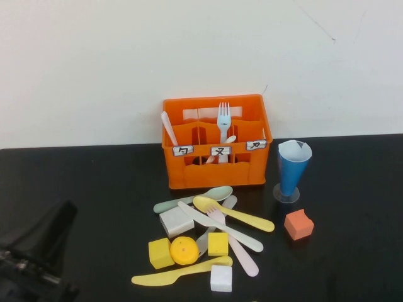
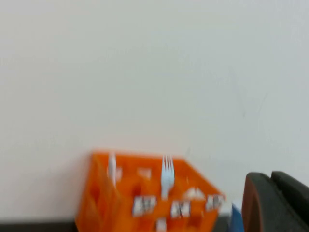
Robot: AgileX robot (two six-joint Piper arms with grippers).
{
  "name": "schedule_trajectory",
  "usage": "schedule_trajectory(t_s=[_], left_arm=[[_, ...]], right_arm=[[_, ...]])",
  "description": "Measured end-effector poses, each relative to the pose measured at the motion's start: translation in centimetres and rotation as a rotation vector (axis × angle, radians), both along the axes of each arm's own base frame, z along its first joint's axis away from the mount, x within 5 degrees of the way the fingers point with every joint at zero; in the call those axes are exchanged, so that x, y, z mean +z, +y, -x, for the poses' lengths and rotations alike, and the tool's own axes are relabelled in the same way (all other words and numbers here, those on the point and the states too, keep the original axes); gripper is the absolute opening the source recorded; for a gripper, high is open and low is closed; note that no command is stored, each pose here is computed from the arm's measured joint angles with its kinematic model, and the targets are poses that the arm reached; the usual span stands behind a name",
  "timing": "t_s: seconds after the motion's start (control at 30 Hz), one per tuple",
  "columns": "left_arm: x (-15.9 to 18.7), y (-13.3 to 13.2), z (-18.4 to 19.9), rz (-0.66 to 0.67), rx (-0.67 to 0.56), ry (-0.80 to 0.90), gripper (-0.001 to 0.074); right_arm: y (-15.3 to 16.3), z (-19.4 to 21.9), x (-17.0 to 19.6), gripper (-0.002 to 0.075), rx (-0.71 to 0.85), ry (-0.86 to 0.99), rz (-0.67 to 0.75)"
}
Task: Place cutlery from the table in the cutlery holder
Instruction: Pick up the knife
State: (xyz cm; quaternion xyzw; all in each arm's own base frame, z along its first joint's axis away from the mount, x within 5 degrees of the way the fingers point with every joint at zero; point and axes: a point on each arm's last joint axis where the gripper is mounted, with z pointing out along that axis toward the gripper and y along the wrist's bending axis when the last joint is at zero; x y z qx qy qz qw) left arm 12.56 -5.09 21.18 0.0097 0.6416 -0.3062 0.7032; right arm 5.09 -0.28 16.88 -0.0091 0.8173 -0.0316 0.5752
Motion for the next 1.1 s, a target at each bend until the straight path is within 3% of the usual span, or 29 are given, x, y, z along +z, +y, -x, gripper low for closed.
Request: schedule_trajectory(t_s=[0.1,0.33,0.57,0.8,1.1], left_arm=[[0.5,0.7,0.7,0.004,0.047,0.000,0.0000],[-0.9,2.5,2.8,-0.005,0.172,0.236,0.0000],[-1.9,4.1,4.8,-0.117,0.294,0.295,0.0000],[-2.7,5.2,6.3,-0.119,0.461,0.345,0.0000],[-4.0,5.3,6.9,-0.251,0.469,0.450,0.0000]], right_arm=[[0.0,0.0,0.0,-0.0003,0.000,0.000,0.000],[0.0,0.0,0.0,-0.0003,-0.001,0.000,0.000],[0.0,0.0,0.0,-0.0003,-0.001,0.000,0.002],[0.0,0.0,0.0,-0.0003,-0.001,0.000,0.002],[0.0,0.0,0.0,-0.0003,-0.001,0.000,0.002]])
